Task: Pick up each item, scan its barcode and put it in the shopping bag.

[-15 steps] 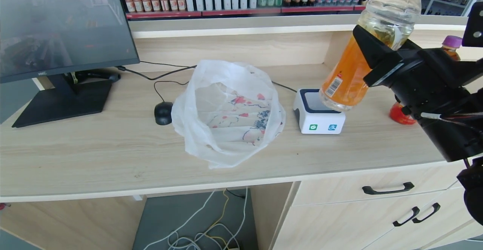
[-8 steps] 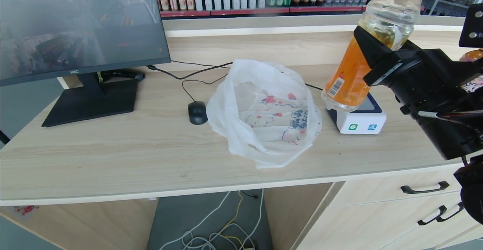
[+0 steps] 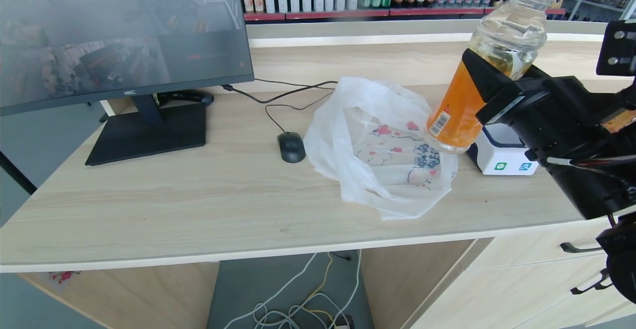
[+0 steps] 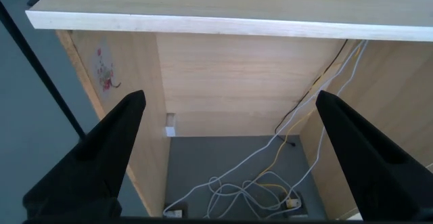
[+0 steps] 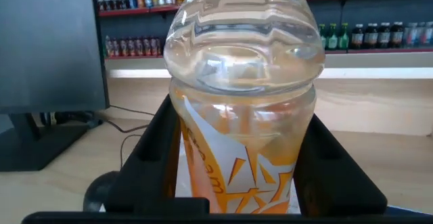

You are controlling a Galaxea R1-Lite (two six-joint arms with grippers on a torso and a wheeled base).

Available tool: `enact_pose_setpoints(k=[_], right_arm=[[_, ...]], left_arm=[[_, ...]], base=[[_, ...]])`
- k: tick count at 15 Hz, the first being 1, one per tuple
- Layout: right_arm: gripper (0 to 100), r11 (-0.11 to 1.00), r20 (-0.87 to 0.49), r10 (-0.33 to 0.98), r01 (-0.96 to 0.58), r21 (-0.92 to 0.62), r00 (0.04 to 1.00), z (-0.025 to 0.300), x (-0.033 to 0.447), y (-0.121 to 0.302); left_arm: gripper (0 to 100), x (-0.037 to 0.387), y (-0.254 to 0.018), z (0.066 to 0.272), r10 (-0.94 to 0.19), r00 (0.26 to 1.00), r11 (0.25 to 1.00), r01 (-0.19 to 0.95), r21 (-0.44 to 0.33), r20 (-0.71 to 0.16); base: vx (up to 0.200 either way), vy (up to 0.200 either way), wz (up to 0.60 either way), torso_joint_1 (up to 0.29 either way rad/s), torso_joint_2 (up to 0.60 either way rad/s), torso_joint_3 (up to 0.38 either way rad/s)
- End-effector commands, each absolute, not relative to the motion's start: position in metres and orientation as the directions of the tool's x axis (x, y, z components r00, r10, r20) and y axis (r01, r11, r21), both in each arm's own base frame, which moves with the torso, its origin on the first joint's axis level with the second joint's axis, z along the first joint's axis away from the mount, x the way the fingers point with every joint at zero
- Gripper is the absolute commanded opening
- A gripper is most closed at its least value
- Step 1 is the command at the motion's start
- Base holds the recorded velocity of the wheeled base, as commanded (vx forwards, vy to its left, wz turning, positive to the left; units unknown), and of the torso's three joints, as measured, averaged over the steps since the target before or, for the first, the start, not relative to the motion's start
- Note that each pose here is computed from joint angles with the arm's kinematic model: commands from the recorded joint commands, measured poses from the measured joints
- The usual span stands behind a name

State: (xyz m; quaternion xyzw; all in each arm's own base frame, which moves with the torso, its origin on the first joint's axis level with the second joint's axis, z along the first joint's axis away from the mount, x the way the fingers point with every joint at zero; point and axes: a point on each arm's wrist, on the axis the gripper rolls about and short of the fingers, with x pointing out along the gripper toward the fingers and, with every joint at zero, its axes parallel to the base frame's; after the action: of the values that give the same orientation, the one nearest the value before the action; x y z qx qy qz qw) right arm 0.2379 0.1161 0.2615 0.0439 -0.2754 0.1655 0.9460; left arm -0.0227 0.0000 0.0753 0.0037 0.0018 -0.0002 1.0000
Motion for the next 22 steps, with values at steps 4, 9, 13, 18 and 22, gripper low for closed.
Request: enact_pose_setpoints(k=[4,9,13,18,22], right_arm=[[0,0.935,0.516,0.313,-0.354,-0.022,0.797,0.254,0.249,0.124],[0,0.931,0.506,0.352,-0.353,-0.098,0.788,0.245,0.277,0.139],[0,0.91,0.527,0.397,-0.399,-0.117,0.751,0.241,0.306,0.169],[0,0.904,0.54,0.406,-0.412,-0.116,0.737,0.237,0.324,0.186],[0,0.898,0.535,0.417,-0.424,-0.117,0.735,0.227,0.336,0.198]], left_arm=[[100,-0.023,0.0,0.075,0.0,1.0,1.0,0.0,0.008,-0.003],[100,-0.023,0.0,0.075,0.0,1.0,1.0,0.0,0.008,-0.003],[100,-0.023,0.0,0.075,0.0,1.0,1.0,0.0,0.008,-0.003],[100,-0.023,0.0,0.075,0.0,1.0,1.0,0.0,0.008,-0.003],[100,-0.023,0.0,0.075,0.0,1.0,1.0,0.0,0.008,-0.003]], base=[[0.0,0.0,0.0,0.0,0.0,0.0],[0.0,0.0,0.0,0.0,0.0,0.0],[0.0,0.0,0.0,0.0,0.0,0.0],[0.0,0.0,0.0,0.0,0.0,0.0],[0.0,0.0,0.0,0.0,0.0,0.0]])
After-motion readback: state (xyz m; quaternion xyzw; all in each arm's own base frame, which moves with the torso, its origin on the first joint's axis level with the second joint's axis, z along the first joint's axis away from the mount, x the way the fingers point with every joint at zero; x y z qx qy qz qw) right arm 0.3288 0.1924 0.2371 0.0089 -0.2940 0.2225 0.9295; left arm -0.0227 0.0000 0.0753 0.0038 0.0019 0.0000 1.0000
